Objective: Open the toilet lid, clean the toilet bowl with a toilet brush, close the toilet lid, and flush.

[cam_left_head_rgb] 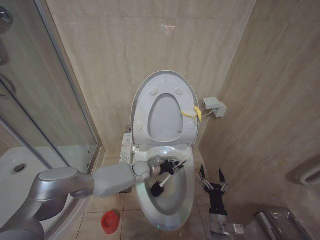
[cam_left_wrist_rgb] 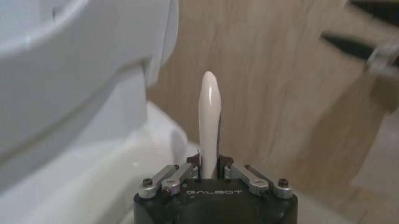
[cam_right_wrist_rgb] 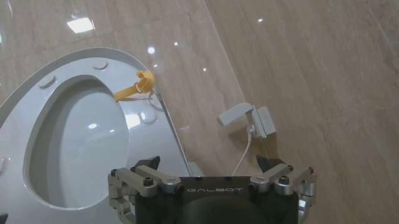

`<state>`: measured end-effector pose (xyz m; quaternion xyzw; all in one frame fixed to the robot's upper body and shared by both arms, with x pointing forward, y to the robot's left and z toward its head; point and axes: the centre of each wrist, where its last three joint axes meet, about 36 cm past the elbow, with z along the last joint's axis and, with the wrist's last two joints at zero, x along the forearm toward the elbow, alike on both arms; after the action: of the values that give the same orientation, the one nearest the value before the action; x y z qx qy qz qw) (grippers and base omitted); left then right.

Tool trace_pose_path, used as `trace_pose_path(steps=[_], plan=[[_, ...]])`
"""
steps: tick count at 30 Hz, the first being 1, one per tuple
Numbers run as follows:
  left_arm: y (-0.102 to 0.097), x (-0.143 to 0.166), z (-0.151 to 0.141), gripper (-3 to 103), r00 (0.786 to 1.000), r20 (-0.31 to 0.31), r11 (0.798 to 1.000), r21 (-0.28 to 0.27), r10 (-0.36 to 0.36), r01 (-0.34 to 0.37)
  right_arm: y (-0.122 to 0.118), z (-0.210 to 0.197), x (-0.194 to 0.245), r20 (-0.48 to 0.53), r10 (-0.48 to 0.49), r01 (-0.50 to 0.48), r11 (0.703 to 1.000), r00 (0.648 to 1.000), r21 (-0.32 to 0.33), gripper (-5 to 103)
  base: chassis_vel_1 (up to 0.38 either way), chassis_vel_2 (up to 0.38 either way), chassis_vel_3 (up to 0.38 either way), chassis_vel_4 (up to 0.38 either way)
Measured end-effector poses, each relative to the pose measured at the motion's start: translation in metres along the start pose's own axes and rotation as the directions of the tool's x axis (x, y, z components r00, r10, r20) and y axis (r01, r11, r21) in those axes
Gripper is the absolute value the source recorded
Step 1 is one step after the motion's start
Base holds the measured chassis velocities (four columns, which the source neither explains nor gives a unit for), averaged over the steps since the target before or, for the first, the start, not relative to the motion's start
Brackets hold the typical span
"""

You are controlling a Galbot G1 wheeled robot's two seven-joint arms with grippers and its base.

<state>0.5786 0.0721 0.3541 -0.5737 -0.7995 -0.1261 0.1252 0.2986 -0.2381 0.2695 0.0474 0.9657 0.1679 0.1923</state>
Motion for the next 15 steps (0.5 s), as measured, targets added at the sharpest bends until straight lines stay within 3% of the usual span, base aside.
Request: trace_pose_path(steps=[2,5,7,10,13,15], plan=[[0.003,-0.002,-0.007,18,0.999,0.037,1.0,-0.002,0.019,-0.019,0.0,0.0,0.0,0.0,0.0,0.0,1.0,1.0,0.0,100,0.0,0.0,0.0,0.0],[0.01,-0.005,-0.013,18,0.987,0.142,0.997,-0.006,0.077,-0.077,0.001,-0.001,0.0,0.002,-0.003,0.003,1.0,1.0,-0.001,100,0.0,0.0,0.0,0.0],[0.013,-0.004,-0.01,18,0.984,0.148,0.995,-0.014,0.099,-0.098,0.0,-0.002,0.0,0.003,-0.004,0.004,1.0,1.0,0.0,100,0.0,0.0,0.0,0.0],[0.017,0.003,0.001,18,0.984,0.119,0.991,-0.03,0.135,-0.132,-0.001,-0.002,-0.001,0.003,-0.005,0.005,1.0,1.0,0.001,100,0.0,0.0,0.0,0.0],[0.025,0.018,0.021,18,0.981,0.046,0.981,-0.051,0.188,-0.186,-0.001,-0.003,-0.001,0.003,-0.005,0.005,1.0,1.0,0.001,100,0.0,0.0,0.0,0.0],[0.027,0.021,0.023,18,0.978,0.039,0.977,-0.055,0.206,-0.204,-0.001,-0.003,-0.001,0.004,-0.005,0.005,1.0,1.0,0.001,100,0.0,0.0,0.0,0.0]])
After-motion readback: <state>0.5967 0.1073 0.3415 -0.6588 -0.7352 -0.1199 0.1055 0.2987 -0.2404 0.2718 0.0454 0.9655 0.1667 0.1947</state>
